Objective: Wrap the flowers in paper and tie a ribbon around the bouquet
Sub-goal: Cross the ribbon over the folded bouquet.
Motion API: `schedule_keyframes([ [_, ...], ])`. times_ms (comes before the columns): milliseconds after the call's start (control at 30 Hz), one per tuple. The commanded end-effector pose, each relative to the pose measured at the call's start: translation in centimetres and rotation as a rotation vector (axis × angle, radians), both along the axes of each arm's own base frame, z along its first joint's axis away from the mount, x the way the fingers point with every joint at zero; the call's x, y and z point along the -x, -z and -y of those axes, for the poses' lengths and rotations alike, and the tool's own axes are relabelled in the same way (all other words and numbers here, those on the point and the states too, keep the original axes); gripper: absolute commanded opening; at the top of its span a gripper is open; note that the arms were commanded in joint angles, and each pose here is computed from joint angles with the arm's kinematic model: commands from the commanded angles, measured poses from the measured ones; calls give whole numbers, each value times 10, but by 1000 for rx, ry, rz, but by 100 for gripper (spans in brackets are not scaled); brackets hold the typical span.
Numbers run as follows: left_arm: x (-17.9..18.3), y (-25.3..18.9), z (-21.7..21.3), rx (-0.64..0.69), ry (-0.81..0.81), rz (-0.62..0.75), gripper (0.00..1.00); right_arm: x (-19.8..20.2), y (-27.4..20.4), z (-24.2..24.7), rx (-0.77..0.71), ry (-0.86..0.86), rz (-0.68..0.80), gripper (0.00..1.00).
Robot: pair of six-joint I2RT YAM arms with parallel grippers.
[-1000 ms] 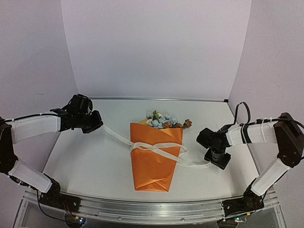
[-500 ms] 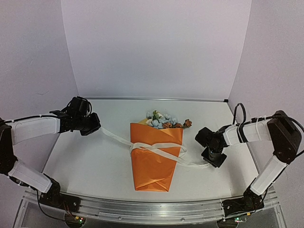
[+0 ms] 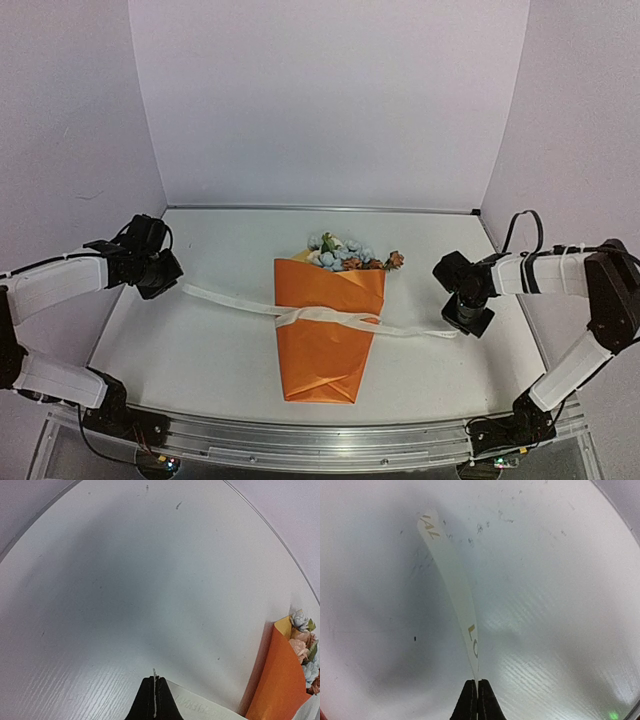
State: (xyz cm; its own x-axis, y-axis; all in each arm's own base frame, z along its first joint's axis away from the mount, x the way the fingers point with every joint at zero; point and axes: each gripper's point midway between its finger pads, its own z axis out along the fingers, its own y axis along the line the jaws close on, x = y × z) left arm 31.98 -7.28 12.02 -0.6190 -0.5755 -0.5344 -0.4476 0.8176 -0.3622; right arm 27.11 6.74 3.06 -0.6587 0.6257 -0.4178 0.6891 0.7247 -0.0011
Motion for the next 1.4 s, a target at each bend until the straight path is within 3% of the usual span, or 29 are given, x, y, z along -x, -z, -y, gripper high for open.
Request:
schedule_keyframes([
  [0,12,3,-27,-54,-81,-22,0,-9,-28,31,136,-46,4,0],
  [367,25,39,-63,1,-187,-122,0,-20,-25,49,168,-61,-81,0],
  [833,29,94,-21,277,-143,-247,1,-38,-5,8,-11,-140,-156,0],
  [900,31,95,-22,296,-169,-252,8,-37,-6,6,-24,-142,-152,7],
  [1067,31,90,-19,344,-208,-248,49,-32,-13,9,-26,-147,-136,40],
  [1167,32,83,-19,358,-219,-237,69,-29,-19,9,-32,-158,-121,53],
  [1367,31,57,-7,428,-170,-185,79,-23,-34,0,-108,-175,-73,69],
])
